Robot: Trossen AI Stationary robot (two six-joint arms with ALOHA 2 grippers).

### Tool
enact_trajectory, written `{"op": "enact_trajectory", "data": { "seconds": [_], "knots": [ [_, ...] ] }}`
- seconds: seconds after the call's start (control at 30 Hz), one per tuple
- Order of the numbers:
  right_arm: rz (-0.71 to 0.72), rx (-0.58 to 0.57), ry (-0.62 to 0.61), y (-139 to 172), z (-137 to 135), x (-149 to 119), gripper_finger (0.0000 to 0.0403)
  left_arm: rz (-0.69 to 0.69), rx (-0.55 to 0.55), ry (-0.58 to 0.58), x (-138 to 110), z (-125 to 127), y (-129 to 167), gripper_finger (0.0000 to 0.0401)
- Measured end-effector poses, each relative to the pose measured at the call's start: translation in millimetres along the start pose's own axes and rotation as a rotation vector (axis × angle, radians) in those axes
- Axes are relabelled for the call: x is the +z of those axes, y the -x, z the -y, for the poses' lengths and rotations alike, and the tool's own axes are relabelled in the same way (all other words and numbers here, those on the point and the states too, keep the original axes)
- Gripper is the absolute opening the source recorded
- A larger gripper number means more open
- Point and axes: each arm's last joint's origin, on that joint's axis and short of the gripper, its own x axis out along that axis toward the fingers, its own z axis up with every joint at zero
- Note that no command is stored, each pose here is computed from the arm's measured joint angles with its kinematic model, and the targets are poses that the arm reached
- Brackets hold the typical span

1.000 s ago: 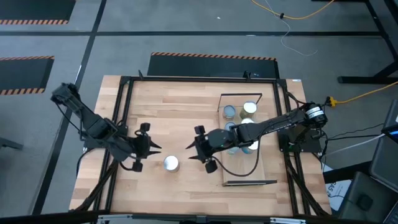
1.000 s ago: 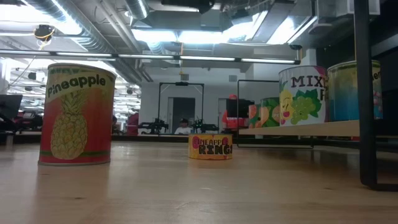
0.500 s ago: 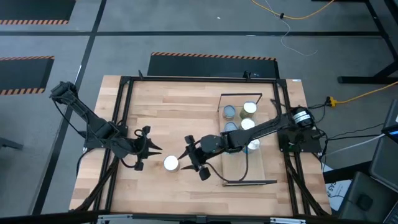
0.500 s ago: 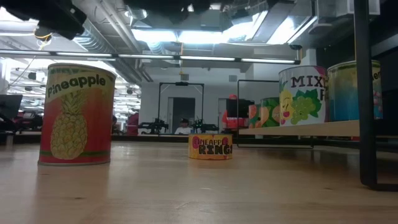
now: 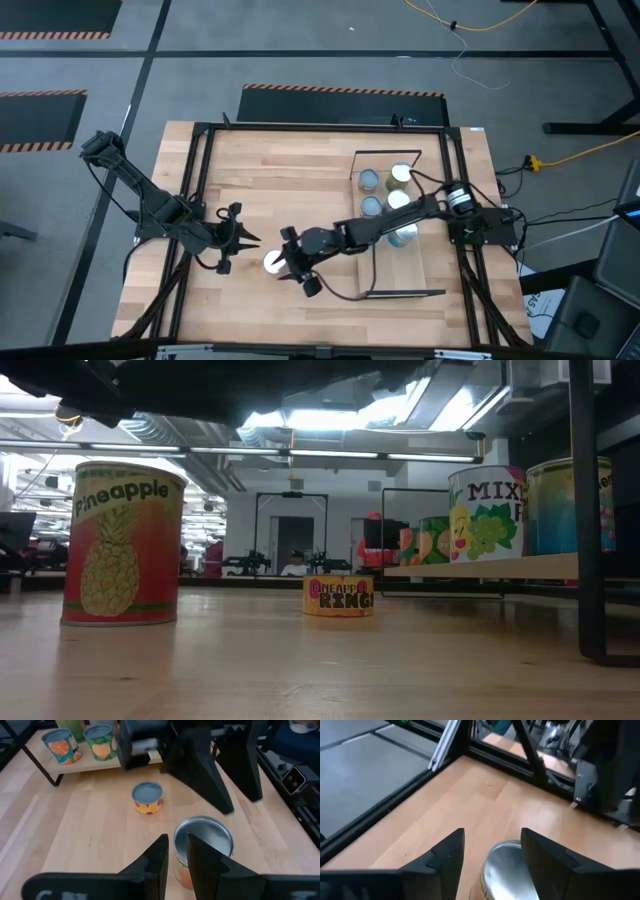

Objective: Pick and place cans onto a shelf
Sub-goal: Put the canned pineapple on the shelf

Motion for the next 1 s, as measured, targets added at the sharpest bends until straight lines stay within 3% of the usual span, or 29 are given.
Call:
{"op": "enact_trajectory", "data": {
  "seconds": [0.33, 0.7, 1.0],
  "knots": [
    [-0.202, 0.045, -0.046, -19.1, 1.9, -1.1, 0.0198, 0.000, 0.000, 0.000, 0.0, 0.0, -0.1, 0.0061],
    [-0.230, 0.006, -0.043, -19.0, 2.8, -6.6, 0.0194, -0.001, 0.000, 0.000, -0.1, 0.1, -0.1, 0.0061],
    [-0.240, 0.005, -0.039, -25.8, 1.8, -14.5, 0.0146, 0.000, -0.002, 0.002, 0.1, 0.2, -0.1, 0.0061]
  ]
}}
